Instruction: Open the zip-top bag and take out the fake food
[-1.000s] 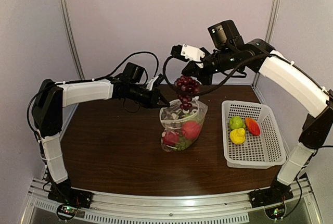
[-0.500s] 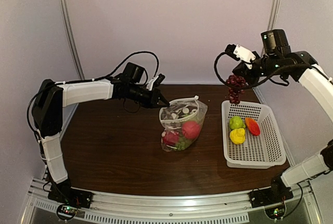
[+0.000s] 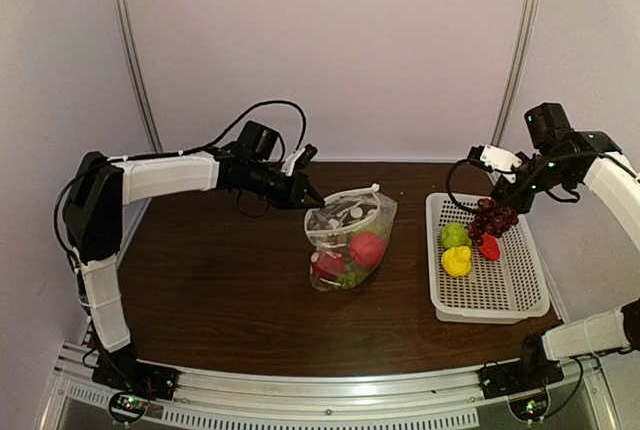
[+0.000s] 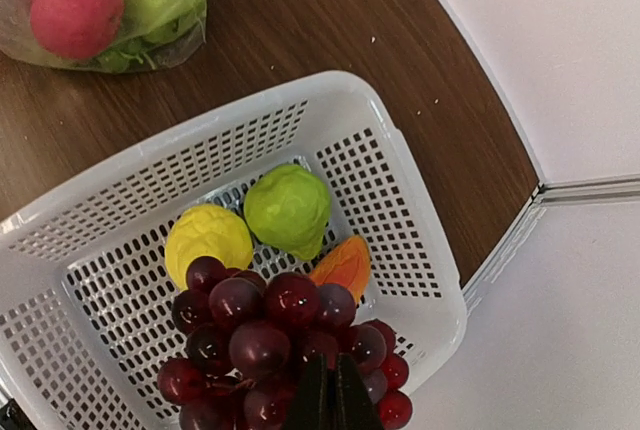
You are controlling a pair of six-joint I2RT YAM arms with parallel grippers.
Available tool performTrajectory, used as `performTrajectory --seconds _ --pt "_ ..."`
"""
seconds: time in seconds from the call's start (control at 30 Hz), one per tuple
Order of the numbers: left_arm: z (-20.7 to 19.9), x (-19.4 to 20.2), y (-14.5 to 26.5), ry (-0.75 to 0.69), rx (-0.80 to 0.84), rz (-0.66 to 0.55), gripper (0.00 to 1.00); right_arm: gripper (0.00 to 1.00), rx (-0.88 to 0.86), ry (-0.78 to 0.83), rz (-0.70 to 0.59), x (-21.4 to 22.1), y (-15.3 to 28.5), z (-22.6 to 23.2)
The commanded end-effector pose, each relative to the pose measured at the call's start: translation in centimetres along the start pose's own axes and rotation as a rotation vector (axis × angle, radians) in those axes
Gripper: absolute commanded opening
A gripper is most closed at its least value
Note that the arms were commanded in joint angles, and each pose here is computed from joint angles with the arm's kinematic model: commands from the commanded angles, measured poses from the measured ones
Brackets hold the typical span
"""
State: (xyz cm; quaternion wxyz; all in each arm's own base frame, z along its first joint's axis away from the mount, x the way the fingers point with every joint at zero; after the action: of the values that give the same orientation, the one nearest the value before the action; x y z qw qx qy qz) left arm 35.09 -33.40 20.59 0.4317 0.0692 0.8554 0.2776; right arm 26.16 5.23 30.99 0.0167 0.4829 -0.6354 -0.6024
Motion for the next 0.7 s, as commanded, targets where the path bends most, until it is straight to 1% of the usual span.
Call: performTrajectory --seconds 0.0,0.23,0.5,0.53,0.6,0.67 --pt "0.5 -0.7 0.0 -0.021 -0.011 -0.015 0.0 0.0 -0.018 0.018 0.142 3.0 -1.3 -0.1" --pt "0.2 -0.9 0.3 -0.022 -0.006 -0.02 0.0 0.0 -0.044 -0.003 0.275 6.2 -5.1 -0.3" --pt "-0.1 -1.2 0.7 -0.028 -0.005 -0.029 0.0 0.0 -0.094 -0.042 0.344 7.3 -7.8 -0.2" --pt "-0.1 -1.2 0.7 -0.028 -0.005 -0.029 0.0 0.02 -0.097 -0.045 0.348 7.2 -7.9 -0.3" --pt "-0.1 -1.2 0.7 -0.027 -0.005 -0.029 0.0 0.22 -0.103 -0.05 0.354 6.9 -7.9 -0.5" --pt "-0.1 -1.2 0.6 -0.026 -0.001 -0.029 0.0 0.36 -0.129 -0.056 0.343 6.1 -7.7 -0.7"
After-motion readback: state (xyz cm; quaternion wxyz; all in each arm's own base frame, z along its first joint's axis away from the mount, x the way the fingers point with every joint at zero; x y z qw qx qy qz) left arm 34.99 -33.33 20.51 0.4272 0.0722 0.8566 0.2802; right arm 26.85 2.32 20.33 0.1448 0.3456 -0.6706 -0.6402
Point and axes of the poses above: each gripper's point midway between its finger pads, its own y axis back along the fingers, its own z axis along the line the jaws close on, x = y × z, the point moved 7 cm from there along y, back along the fingers, and after that the axes turned 14 degrees about -y, right-handed, at the moved point
